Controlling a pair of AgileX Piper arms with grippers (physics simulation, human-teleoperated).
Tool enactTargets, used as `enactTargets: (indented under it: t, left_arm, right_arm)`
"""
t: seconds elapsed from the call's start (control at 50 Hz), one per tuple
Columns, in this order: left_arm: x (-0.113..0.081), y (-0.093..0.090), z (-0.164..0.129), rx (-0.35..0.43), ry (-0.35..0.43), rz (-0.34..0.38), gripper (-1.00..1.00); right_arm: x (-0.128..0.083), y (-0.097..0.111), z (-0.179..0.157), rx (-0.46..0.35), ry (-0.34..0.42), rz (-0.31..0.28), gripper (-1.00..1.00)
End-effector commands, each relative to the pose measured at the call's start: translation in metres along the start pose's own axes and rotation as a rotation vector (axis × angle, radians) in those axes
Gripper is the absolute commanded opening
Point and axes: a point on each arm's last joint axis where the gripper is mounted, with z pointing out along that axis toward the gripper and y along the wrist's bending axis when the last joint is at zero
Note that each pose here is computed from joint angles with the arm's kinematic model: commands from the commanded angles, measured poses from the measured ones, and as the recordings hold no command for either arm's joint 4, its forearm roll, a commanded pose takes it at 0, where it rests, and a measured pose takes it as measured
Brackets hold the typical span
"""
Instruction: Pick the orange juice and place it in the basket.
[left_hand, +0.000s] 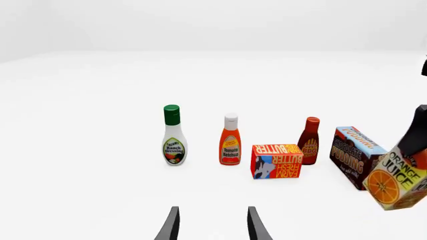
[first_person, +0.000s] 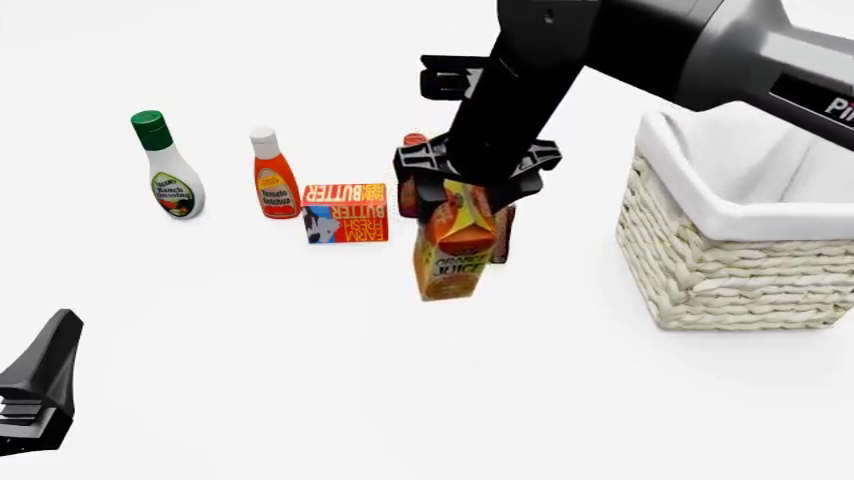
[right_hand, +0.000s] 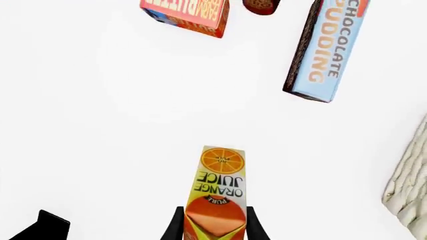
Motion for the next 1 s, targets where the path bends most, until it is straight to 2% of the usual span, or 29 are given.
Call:
enactTargets:
  t: [0.02,0.52,0.76,0.84,0.9,1.0]
  left_arm:
    - [0.000,0.000,0.000,0.000,0.000,0.000,1.00]
    - [0.000,0.000,0.000,0.000,0.000,0.000,1.00]
    - [0.000,0.000,0.000,0.000,-0.001,0.000,1.00]
    - [0.000,0.000,0.000,0.000,0.000,0.000,1.00]
    - [0.000,0.000,0.000,0.000,0.000,0.000,1.00]
    - [0.000,0.000,0.000,0.000,0.000,0.000,1.00]
  right_arm:
    - [-0.008,-0.009,-0.013,-0.005,-0.046,-0.002,-1.00]
    - [-0.011,-0.026,-0.043,-0.007,-0.123,-0.021,-1.00]
    - [-0.016,-0.042,-0.067,0.001,-0.194,-0.034,-1.00]
    - [-0.018,-0.048,-0.076,0.007,-0.221,-0.044,-1.00]
    - [-0.020,-0.056,-0.084,0.019,-0.245,-0.074,-1.00]
    - [-0.022,-0.062,-0.092,0.027,-0.271,-0.079,-1.00]
